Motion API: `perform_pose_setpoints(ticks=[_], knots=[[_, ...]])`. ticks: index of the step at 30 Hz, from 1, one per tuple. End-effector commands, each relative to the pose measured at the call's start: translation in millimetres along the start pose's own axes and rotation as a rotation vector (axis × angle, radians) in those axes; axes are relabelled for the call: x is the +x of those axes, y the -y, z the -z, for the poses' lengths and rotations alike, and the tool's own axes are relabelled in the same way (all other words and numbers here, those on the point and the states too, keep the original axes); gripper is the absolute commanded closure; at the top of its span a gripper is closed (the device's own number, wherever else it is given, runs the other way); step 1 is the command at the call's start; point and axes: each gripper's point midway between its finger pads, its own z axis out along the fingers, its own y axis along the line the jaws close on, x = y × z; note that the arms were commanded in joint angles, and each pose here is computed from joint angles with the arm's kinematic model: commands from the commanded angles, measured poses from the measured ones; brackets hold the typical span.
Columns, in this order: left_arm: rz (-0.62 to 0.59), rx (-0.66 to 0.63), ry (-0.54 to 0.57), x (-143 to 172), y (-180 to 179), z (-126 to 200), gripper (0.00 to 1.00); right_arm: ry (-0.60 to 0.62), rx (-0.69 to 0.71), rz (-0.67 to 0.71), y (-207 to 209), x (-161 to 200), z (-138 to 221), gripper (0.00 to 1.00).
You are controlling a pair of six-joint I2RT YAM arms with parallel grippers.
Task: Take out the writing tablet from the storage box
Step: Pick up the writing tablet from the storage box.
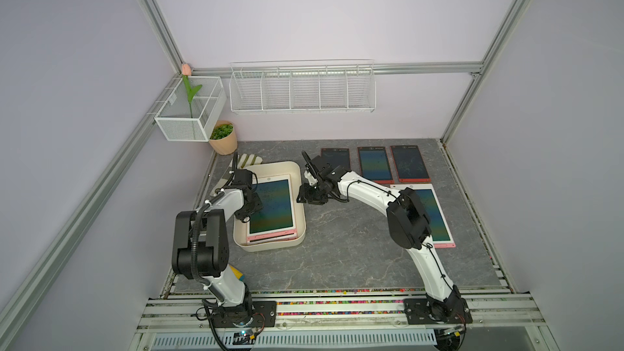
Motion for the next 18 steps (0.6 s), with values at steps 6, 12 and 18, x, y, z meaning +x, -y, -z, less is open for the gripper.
perform_pose_setpoints(ticks=[6,12,18], knots=[[-0.001,-0.071,-0.046,0,-12,-10,0.49,-0.017,-0.014,-0.008,-2,3,-7,0.45],[0.001,-0.087,-0.043,0,-15,-9,0.47,-0.015,-0.011,-0.003,-2,3,-6,0.45],[0.023,-0.053,-0.087,8,-10,-22,0.47,-0.014,-0.015,-0.001,-2,3,-5,0.45]])
